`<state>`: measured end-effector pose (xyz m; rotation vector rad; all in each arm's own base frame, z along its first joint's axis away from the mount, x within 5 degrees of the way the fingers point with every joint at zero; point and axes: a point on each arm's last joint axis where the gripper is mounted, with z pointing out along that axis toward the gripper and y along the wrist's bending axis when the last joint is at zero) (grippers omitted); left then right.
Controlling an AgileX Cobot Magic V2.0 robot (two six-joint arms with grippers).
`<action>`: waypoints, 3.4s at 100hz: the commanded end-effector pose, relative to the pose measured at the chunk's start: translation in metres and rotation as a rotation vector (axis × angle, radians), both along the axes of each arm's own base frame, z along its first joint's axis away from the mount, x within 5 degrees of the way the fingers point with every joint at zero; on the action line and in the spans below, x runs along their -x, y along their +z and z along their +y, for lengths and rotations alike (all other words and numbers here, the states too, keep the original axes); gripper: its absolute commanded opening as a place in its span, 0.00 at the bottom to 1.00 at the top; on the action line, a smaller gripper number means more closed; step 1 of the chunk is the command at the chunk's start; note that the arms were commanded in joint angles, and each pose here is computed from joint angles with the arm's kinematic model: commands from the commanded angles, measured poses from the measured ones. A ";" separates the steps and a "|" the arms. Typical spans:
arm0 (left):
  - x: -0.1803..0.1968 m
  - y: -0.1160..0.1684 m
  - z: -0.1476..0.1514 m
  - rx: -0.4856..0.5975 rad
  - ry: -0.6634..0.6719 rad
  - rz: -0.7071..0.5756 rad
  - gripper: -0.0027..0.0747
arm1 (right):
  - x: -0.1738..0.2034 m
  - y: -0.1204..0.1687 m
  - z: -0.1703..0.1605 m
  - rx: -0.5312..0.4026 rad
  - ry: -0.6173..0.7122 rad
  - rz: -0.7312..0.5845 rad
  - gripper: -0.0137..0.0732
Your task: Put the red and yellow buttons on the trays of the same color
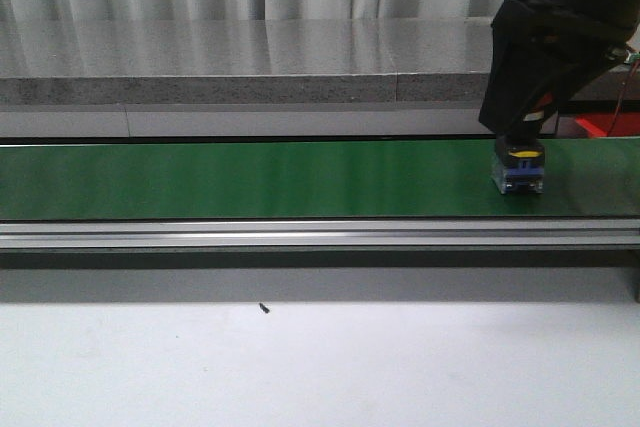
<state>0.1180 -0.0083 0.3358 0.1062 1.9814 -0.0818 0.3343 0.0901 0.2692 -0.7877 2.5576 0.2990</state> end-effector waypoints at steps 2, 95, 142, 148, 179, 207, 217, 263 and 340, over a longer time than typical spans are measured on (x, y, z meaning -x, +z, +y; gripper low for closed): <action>-0.002 0.015 0.000 0.013 0.012 -0.095 0.01 | -0.001 0.021 0.000 -0.025 -0.004 -0.090 0.67; -0.002 0.015 0.000 0.011 0.012 -0.095 0.01 | -0.025 0.121 -0.196 -0.061 -0.545 -0.310 0.42; -0.002 0.015 0.000 0.011 0.012 -0.095 0.01 | -0.095 0.069 -0.282 -0.191 -0.660 -0.293 0.42; -0.002 0.015 0.000 0.011 0.012 -0.095 0.01 | -0.103 0.065 -0.282 -0.207 -0.650 -0.294 0.42; -0.002 0.015 0.000 0.011 0.012 -0.095 0.01 | -0.125 0.033 -0.289 -0.224 -0.669 -0.285 0.42; -0.002 0.015 0.000 0.011 0.012 -0.095 0.01 | -0.134 0.003 -0.293 -0.234 -0.673 -0.218 0.42; -0.002 0.015 0.000 0.011 0.012 -0.095 0.01 | -0.136 -0.003 -0.294 -0.236 -0.676 -0.208 0.42; -0.002 0.015 0.000 0.011 0.012 -0.095 0.01 | -0.138 -0.012 -0.296 -0.237 -0.681 -0.195 0.54; -0.002 0.015 0.000 0.018 0.011 -0.094 0.01 | -0.112 0.077 -0.282 -0.221 -0.659 -0.390 0.68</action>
